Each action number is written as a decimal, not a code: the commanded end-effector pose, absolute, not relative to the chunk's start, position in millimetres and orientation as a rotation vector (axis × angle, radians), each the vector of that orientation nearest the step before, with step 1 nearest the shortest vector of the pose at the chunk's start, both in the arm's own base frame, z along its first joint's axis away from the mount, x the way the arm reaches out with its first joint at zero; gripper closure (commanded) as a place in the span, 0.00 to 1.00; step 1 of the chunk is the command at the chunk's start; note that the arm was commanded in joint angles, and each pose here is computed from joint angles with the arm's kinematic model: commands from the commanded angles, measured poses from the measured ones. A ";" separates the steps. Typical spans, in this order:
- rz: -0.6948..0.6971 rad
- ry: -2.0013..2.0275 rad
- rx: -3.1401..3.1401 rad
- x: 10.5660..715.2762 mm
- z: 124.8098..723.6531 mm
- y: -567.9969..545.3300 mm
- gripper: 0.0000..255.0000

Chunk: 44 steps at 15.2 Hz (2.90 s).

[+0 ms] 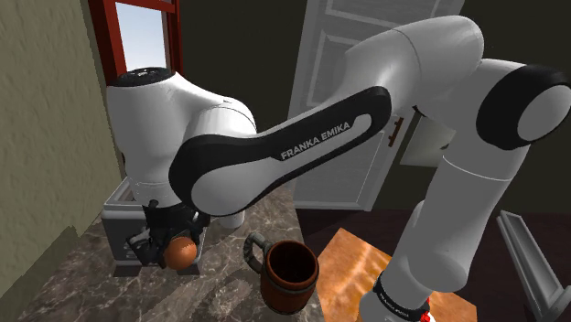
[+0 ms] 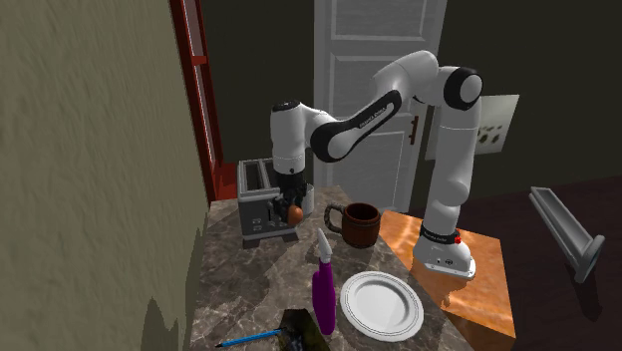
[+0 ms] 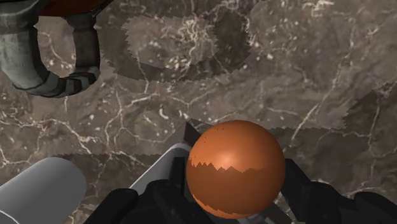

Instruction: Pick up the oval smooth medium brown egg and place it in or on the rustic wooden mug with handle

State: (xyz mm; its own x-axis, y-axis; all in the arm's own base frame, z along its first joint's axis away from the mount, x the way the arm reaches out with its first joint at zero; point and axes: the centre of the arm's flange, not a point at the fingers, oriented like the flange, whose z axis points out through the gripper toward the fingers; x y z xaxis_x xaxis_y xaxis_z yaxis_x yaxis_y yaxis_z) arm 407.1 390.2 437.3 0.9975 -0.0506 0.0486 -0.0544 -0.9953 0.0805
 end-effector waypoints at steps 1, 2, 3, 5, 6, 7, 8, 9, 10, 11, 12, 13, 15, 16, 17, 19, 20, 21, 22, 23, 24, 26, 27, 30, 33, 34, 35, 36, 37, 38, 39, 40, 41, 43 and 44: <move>0.071 -0.080 3.058 407.7 447.3 390.0 1.00; 0.071 -0.080 3.058 407.7 452.6 390.0 1.00; 0.071 -0.080 3.058 407.7 457.9 390.0 1.00; 0.071 -0.080 3.058 407.7 468.4 390.0 1.00; 0.071 -0.080 3.058 407.7 473.7 390.0 1.00; 0.071 -0.080 3.058 407.7 479.0 390.0 1.00; 0.071 -0.080 3.058 407.7 484.2 390.0 1.00; 0.071 -0.080 3.058 407.7 489.5 390.0 1.00; 0.071 -0.080 3.058 407.7 494.8 390.0 1.00; 0.071 -0.080 3.058 407.7 500.1 390.0 1.00; 0.071 -0.080 3.058 407.7 505.4 390.0 1.00; 0.071 -0.080 3.058 407.7 510.6 390.0 1.00; 0.071 -0.080 3.058 407.6 517.5 389.9 1.00; 0.071 -0.080 3.058 398.9 517.6 380.1 1.00; 0.071 -0.080 3.058 390.2 517.7 370.2 1.00; 0.071 -0.080 3.058 372.7 517.9 350.4 1.00; 0.071 -0.080 3.058 363.9 518.0 340.5 1.00; 0.071 -0.080 3.058 355.2 518.1 330.7 1.00; 0.071 -0.080 3.058 346.4 518.2 320.8 1.00; 0.071 -0.080 3.058 337.7 518.3 310.9 1.00; 0.071 -0.080 3.058 328.9 518.4 301.0 1.00; 0.071 -0.080 3.058 311.4 518.6 281.3 1.00; 0.071 -0.080 3.058 302.7 518.7 271.4 1.00; 0.071 -0.080 3.058 271.3 519.0 235.9 1.00; 0.071 -0.080 3.058 271.3 503.2 235.9 1.00; 0.071 -0.080 3.058 271.3 497.9 235.9 1.00; 0.071 -0.080 3.058 271.3 492.6 235.9 1.00; 0.071 -0.080 3.058 271.3 487.4 235.9 1.00; 0.071 -0.080 3.058 271.3 482.1 235.9 1.00; 0.071 -0.080 3.058 271.3 476.8 235.9 1.00; 0.071 -0.080 3.058 271.3 471.5 235.9 1.00; 0.071 -0.080 3.058 271.3 466.2 235.9 1.00; 0.071 -0.080 3.058 271.3 461.0 235.9 1.00; 0.071 -0.080 3.058 271.3 450.4 235.9 1.00; 0.071 -0.080 3.058 271.3 447.5 235.9 1.00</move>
